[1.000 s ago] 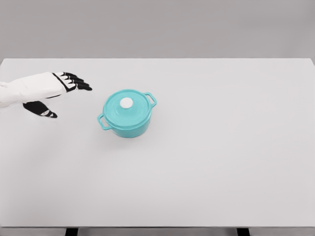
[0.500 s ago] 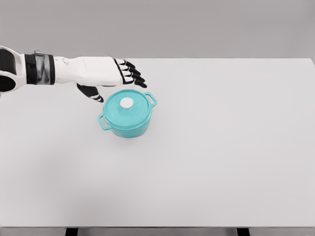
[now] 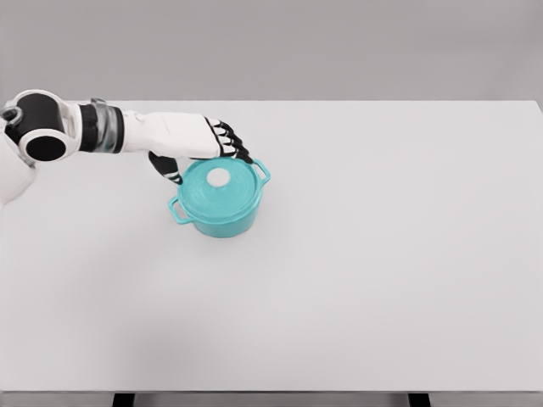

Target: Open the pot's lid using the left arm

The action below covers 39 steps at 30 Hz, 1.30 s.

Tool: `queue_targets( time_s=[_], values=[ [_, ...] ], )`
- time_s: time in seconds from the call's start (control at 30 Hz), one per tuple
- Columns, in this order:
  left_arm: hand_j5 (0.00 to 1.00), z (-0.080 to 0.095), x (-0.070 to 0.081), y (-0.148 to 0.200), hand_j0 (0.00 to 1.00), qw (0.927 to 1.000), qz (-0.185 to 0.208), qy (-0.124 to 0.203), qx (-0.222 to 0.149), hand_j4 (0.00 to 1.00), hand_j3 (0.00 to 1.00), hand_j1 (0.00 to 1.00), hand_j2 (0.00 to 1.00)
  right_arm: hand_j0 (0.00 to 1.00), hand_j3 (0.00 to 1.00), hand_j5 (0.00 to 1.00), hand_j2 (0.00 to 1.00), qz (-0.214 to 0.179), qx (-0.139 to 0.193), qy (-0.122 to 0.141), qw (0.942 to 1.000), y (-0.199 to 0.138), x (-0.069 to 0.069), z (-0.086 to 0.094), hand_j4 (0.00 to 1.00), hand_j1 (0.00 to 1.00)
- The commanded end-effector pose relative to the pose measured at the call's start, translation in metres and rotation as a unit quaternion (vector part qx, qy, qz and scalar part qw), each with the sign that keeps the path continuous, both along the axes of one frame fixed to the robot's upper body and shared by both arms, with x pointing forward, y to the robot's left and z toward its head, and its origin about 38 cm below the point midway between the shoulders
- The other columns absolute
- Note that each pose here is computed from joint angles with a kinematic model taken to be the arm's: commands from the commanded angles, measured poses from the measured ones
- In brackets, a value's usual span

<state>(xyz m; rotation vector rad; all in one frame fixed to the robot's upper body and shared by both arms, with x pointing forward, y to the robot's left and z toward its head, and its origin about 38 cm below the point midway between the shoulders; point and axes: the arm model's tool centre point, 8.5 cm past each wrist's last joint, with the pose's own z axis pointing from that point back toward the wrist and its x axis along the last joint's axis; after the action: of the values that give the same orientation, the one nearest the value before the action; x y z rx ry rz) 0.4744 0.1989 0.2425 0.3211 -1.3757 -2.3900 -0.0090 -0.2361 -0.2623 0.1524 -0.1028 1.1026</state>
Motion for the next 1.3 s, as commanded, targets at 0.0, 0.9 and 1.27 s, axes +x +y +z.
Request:
queue_targets(
  time_s=[0.0,0.9,1.27],
  values=[
    [0.98,0.0,0.001,-0.003,0.98,1.0,0.0,0.0,-0.002,0.98,0.98,0.98,0.98,1.0,1.0,1.0,1.0,0.0,0.0,0.0,1.0,0.0,0.0,0.0,1.0,1.0],
    [0.73,-0.011,-0.005,-0.014,0.73,0.9997,-0.018,0.012,0.011,0.73,0.73,0.73,0.73,1.0,1.0,1.0,1.0,0.0,0.0,0.0,1.0,0.0,0.0,0.0,1.0,1.0],
    [0.61,-0.013,-0.005,-0.014,0.61,0.9997,-0.018,0.014,0.011,0.61,0.61,0.61,0.61,1.0,1.0,1.0,1.0,0.0,0.0,0.0,1.0,0.0,0.0,0.0,1.0,1.0]
  ],
)
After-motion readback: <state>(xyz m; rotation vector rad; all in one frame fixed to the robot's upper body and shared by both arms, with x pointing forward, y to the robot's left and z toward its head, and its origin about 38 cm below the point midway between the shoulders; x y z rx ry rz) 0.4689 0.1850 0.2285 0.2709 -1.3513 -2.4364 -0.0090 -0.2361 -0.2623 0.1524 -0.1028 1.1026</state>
